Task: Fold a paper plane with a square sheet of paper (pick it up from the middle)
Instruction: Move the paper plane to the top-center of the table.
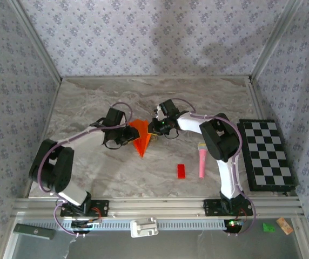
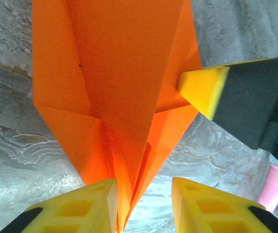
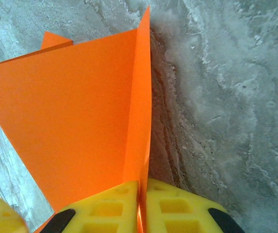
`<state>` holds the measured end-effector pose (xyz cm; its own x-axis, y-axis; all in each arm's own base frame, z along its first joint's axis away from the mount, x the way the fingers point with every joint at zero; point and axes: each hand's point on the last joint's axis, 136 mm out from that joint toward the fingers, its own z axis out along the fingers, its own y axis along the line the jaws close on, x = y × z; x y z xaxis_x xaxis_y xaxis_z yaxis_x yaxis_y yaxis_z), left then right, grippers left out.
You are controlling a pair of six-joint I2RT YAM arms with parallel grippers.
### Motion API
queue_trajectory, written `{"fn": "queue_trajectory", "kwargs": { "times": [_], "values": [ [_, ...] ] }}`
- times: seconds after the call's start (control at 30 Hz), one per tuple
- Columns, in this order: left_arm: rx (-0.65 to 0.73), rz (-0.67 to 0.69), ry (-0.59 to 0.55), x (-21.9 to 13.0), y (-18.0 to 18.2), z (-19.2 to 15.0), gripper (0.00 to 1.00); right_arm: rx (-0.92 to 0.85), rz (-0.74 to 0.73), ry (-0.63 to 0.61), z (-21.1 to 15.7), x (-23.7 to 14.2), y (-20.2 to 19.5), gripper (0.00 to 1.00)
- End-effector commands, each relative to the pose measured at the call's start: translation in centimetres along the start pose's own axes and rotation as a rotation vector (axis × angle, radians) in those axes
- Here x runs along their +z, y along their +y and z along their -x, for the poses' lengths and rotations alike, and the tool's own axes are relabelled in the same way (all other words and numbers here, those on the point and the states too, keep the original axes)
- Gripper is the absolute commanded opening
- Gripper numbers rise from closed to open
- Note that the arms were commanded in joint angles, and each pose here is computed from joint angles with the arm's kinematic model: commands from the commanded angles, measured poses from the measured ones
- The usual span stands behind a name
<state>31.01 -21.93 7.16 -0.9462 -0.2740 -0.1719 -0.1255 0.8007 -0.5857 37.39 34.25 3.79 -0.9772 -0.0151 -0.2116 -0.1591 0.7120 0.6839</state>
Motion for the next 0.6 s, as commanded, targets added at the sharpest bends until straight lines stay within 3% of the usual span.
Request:
{"fn": "queue_trajectory", "kwargs": {
  "times": [0.0,0.57],
  "values": [
    [-0.016,0.041,0.023,0.8,0.1,-0.2,0.33,0.002,0.017,0.016,-0.1,-0.2,0.9,0.12],
    [0.051,0.139,0.151,3.7,0.1,-1.8,0.36,-0.001,0.028,0.018,-0.1,-0.3,1.4,0.12]
  ]
}}
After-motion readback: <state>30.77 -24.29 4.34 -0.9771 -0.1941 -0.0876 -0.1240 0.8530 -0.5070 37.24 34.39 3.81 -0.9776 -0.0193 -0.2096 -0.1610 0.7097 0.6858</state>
